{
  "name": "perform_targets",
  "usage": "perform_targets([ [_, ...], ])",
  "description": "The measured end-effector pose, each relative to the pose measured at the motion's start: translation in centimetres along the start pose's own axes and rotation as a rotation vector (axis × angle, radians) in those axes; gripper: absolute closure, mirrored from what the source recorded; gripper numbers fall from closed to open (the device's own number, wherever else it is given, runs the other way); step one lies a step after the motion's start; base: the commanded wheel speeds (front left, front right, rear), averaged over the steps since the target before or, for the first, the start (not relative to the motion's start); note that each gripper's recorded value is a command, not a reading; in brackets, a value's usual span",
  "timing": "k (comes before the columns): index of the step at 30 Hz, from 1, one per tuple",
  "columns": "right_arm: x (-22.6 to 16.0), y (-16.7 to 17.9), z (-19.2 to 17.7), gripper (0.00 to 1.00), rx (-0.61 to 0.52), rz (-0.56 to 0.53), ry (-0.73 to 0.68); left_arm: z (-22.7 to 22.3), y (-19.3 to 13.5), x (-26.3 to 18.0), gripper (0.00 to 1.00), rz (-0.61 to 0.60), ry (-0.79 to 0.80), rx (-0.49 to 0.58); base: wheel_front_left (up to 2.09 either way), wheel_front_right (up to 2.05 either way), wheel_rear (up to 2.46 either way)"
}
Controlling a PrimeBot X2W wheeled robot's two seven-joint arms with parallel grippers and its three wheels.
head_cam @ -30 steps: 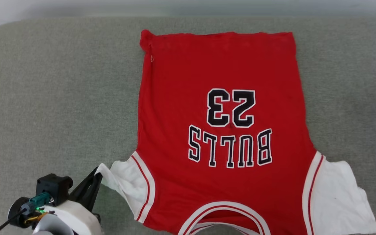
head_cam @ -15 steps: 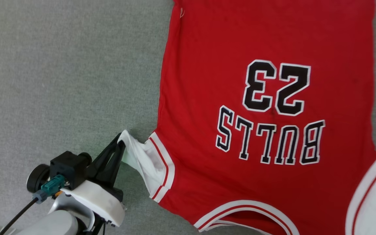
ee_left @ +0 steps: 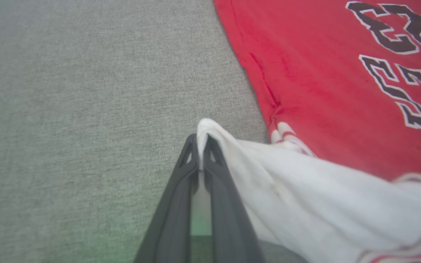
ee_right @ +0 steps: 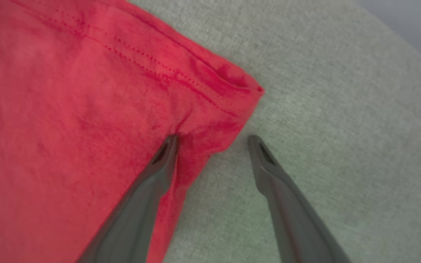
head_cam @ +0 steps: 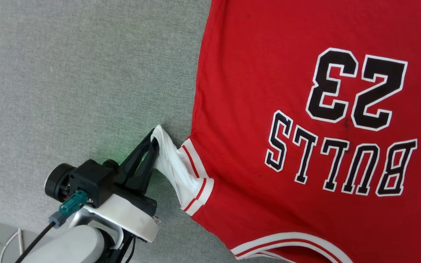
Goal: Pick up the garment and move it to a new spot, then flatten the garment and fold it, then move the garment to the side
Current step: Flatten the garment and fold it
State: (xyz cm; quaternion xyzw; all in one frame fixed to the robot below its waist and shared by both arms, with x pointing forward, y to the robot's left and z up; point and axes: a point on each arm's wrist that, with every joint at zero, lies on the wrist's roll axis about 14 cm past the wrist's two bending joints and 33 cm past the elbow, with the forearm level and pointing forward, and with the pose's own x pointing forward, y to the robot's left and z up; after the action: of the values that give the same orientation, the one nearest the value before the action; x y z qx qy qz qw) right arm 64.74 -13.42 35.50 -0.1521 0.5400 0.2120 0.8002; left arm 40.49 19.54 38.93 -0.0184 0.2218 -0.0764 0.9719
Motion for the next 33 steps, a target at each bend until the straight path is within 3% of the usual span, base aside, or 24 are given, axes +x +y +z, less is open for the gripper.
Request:
perform_targets([
  [5,0.6,0.1,-0.4,0.0,0.001,0.013,-0.017,-0.3,0.0,0.1,1.0,0.001,0.006,0.007,0.0,0.0,0.0],
  [6,0.3,0.1,-0.3,0.77,-0.004,0.008,-0.028,-0.4,0.0,0.1,1.0,0.0,0.007,0.009,0.0,0.0,0.0],
  [7,0.2,0.0,-0.3,1.0,-0.004,0.004,-0.04,-0.4,-0.1,0.0,1.0,-0.003,0.007,0.009,0.0,0.0,0.0],
  [12,-1.9,0.4,0.2,1.0,-0.033,-0.016,-0.09,0.4,0.1,-0.6,1.0,0.005,-0.013,0.015,0.0,0.0,0.0],
  [17,-6.3,0.9,1.1,1.0,-0.081,-0.034,-0.187,1.2,0.2,-2.2,1.0,0.022,-0.04,0.007,0.0,0.0,0.0],
  [21,-9.5,1.1,-0.7,1.0,-0.148,-0.058,-0.213,1.7,0.3,-3.8,1.0,0.037,-0.055,0.002,0.0,0.0,0.0],
  [28,-14.9,1.0,-7.4,1.0,-0.19,-0.059,-0.248,2.7,-0.1,-5.9,1.0,0.039,-0.089,-0.005,0.0,0.0,0.0],
  [33,-16.9,-0.3,-14.8,1.0,-0.115,-0.068,-0.217,3.6,-0.6,-6.8,1.0,0.023,-0.126,0.005,0.0,0.0,0.0],
])
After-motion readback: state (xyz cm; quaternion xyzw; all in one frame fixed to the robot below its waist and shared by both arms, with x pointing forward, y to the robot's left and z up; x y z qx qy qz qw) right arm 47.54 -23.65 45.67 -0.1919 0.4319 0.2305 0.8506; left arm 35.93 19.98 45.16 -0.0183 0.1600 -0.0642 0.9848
